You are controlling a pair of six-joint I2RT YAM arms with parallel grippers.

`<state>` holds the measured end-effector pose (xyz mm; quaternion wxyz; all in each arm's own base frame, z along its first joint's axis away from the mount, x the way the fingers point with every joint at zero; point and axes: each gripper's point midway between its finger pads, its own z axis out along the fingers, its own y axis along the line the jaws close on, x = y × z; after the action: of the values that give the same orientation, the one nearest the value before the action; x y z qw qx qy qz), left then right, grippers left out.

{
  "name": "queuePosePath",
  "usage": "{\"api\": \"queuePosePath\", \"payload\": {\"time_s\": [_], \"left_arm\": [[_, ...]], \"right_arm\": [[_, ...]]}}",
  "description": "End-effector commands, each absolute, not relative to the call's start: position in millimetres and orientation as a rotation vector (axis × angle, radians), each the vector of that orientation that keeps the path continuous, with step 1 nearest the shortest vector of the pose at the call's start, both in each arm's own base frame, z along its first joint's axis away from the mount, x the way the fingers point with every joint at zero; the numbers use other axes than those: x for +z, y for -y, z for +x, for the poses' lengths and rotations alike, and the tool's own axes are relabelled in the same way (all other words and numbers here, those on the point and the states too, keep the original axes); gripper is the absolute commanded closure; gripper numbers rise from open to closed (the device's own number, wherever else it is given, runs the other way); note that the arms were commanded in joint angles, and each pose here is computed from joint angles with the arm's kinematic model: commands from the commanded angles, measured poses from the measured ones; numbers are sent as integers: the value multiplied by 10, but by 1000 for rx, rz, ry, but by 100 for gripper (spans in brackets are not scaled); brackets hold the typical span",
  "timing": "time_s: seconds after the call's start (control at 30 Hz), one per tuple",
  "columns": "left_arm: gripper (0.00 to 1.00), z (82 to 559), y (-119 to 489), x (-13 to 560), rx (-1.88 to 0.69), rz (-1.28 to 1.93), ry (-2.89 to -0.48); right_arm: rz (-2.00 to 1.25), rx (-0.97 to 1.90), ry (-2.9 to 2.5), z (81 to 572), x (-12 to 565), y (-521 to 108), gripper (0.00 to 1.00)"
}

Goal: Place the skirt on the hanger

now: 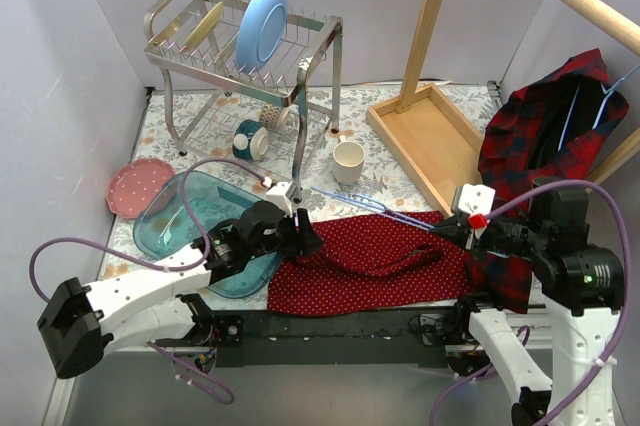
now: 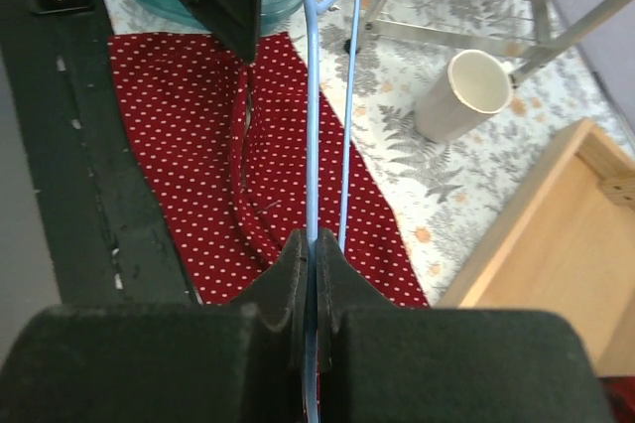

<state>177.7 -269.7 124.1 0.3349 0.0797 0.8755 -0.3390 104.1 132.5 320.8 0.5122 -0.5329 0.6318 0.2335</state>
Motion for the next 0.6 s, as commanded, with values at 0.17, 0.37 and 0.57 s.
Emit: {"api": "queuePosePath", "payload": {"time_s": [0.17, 0.37, 0.57], "left_arm": [[43, 1714, 2371, 1997, -868, 108, -2200], [30, 1611, 2005, 2490, -854, 116, -2053], [25, 1422, 2152, 2606, -890, 496, -1947]], "right_arm": [[-1324, 767, -1544, 1071, 3179, -1470, 99], [-1381, 953, -1603, 1070, 2892, -1608, 99], [-1532, 1146, -1612, 828, 2663, -1807, 99]]}}
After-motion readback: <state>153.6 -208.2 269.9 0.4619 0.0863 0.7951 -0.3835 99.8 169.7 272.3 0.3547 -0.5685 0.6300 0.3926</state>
